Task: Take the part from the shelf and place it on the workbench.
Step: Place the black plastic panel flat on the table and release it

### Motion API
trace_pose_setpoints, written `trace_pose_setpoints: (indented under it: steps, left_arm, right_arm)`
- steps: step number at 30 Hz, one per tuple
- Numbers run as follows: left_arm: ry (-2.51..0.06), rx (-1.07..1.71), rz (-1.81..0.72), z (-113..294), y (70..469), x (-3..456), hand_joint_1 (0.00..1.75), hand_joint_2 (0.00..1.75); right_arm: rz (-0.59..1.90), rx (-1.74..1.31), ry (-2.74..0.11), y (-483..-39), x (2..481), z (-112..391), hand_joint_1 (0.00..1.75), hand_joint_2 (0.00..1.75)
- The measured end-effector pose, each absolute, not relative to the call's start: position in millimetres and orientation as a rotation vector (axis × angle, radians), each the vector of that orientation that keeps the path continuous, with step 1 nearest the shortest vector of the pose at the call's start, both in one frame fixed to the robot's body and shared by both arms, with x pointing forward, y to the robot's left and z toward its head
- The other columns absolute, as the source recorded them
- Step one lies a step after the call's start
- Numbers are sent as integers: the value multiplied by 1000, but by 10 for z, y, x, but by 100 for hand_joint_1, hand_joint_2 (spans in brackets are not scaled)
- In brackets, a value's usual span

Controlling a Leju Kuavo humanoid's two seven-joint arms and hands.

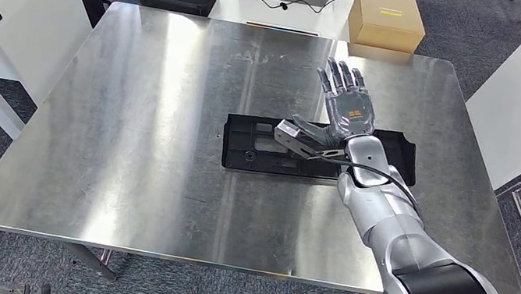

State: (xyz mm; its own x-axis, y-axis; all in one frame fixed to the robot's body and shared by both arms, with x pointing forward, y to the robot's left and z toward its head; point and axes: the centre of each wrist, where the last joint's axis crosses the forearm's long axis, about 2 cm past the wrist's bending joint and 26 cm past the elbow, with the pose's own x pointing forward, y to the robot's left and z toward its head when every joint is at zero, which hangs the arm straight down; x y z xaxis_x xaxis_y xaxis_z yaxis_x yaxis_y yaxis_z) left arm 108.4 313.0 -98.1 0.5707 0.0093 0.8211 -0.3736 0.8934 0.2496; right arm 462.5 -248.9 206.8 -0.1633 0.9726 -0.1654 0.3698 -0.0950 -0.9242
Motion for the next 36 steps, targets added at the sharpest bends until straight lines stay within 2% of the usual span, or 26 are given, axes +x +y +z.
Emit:
trace_pose_setpoints:
  steps: [7, 10, 12, 15, 18, 20, 30, 33, 36]
  left_arm:
    - [-940, 436, 240, -982, 3133, 1076, 0, 0]
    - [-940, 436, 241, -984, 3132, 1071, 0, 0]
    - [-935, 437, 242, -984, 3132, 1068, 0, 0]
    - [-928, 437, 244, -985, 3132, 1064, 0, 0]
    - [-925, 436, 248, -990, 3132, 1046, 0, 0]
    - [-924, 436, 250, -993, 3133, 1033, 0, 0]
    - [-921, 437, 254, -997, 3136, 1016, 0, 0]
    - [-920, 437, 250, -998, 3137, 1012, 0, 0]
    - [-916, 435, 239, -1000, 3138, 1004, 0, 0]
  right_arm:
    - [1239, -1441, -1578, -2470, 4627, 2069, 0, 0]
    - [1157, -1316, -1668, -2452, 4629, 2082, 0, 0]
    - [989, -1084, -1826, -2405, 4624, 2101, 0, 0]
    - [595, -627, -2061, -2273, 4592, 2146, 0, 0]
    - [290, -185, -2159, -2104, 4483, 2231, 0, 0]
    - [187, -27, -2203, -2024, 4382, 2309, 0, 0]
    - [79, 77, -2336, -1978, 4190, 2530, 0, 0]
    - [43, 230, -2357, -1953, 4145, 2547, 0, 0]
    - [-8, 525, -2359, -1877, 3985, 2548, 0, 0]
